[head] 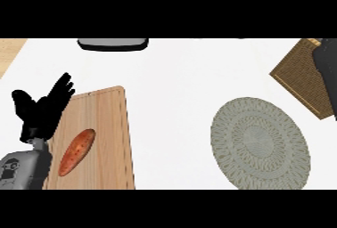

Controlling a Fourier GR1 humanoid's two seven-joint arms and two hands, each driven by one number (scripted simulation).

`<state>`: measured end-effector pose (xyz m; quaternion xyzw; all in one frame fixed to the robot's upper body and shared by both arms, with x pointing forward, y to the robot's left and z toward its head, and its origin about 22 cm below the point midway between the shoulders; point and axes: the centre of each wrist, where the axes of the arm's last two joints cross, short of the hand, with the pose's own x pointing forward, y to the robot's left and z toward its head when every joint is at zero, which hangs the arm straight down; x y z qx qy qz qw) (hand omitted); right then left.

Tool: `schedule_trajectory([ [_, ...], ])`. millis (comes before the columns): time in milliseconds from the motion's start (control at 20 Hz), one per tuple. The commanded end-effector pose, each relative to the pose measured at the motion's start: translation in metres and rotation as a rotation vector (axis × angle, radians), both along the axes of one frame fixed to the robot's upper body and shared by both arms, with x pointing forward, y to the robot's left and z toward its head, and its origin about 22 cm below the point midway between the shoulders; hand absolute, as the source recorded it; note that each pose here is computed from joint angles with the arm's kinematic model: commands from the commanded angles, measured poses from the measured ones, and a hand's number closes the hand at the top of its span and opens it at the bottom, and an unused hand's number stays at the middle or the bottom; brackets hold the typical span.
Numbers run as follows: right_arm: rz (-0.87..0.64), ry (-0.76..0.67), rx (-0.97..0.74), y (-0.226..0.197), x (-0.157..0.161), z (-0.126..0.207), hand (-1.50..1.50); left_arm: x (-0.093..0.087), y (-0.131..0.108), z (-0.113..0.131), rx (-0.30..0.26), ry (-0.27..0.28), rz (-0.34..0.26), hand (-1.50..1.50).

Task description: Pick the can from the placemat and place it in the basket

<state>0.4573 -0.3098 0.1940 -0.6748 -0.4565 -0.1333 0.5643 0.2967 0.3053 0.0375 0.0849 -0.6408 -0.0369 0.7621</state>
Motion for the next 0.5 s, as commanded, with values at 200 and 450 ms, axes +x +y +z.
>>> schedule_trajectory([
  [200, 0.019, -0.038, -0.001, -0.031, -0.008, -0.013, -1.50, 0.014, 0.000, 0.012, -0.002, -0.003, -0.008, 0.00],
  [450, 0.006, -0.178, 0.022, -0.021, -0.010, -0.020, -1.50, 0.007, -0.004, 0.015, -0.003, 0.006, 0.008, 0.00],
])
